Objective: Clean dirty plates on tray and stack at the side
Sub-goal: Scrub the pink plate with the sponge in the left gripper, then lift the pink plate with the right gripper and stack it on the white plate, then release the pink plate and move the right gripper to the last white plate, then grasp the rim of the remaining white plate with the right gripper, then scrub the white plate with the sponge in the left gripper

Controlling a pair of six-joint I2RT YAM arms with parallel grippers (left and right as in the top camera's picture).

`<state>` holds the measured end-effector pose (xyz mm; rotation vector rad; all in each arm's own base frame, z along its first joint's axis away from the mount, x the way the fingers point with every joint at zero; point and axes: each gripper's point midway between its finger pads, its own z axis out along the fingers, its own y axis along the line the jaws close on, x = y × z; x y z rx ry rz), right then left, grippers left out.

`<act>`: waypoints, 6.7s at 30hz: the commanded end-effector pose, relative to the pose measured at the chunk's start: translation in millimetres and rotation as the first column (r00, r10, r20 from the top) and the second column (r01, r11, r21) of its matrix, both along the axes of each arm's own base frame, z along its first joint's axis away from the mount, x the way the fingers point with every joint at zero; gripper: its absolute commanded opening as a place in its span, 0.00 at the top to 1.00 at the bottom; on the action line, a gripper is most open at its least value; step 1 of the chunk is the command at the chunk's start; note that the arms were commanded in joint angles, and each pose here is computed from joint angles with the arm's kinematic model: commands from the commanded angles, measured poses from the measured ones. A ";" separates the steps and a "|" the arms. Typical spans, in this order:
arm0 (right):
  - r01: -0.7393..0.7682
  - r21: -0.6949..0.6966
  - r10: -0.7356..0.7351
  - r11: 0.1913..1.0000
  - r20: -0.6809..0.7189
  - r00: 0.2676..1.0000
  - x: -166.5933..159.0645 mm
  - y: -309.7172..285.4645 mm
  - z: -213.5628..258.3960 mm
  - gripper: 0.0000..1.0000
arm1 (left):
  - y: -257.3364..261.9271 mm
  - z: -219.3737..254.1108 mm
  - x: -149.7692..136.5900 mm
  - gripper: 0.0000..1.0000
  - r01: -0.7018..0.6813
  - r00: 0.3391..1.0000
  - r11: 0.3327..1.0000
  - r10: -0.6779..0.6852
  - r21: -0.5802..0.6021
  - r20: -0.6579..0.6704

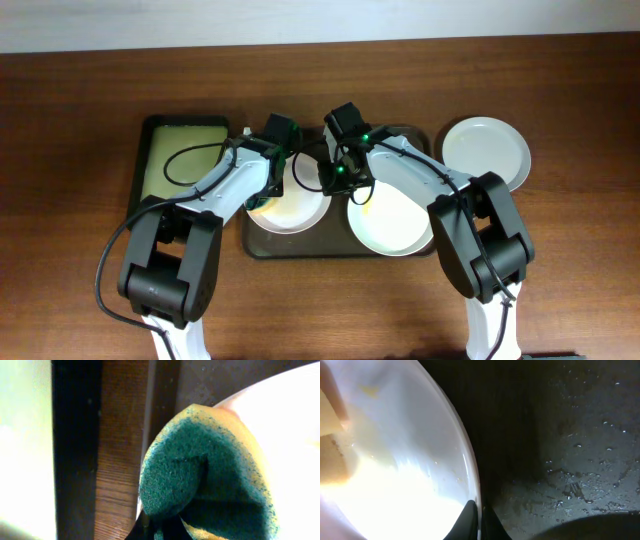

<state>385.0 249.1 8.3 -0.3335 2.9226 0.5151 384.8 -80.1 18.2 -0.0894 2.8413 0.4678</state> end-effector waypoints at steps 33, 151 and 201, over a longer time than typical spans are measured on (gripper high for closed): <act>-0.018 -0.088 0.019 0.996 0.008 1.000 7.7 -16.3 4.7 0.96 | 20.8 84.8 16.0 1.00 -0.065 0.969 0.997 0.074 -0.043 0.238; -0.108 -0.234 0.078 0.966 -0.134 0.988 -16.7 -186.6 0.4 0.44 | 130.5 141.0 -13.5 1.00 -0.310 0.887 0.888 0.399 -0.340 0.234; 0.003 -0.074 -0.001 0.997 0.030 1.000 -12.8 -38.2 -14.9 0.96 | -98.2 19.1 -33.1 1.00 0.088 0.975 0.779 -0.196 -0.621 -0.107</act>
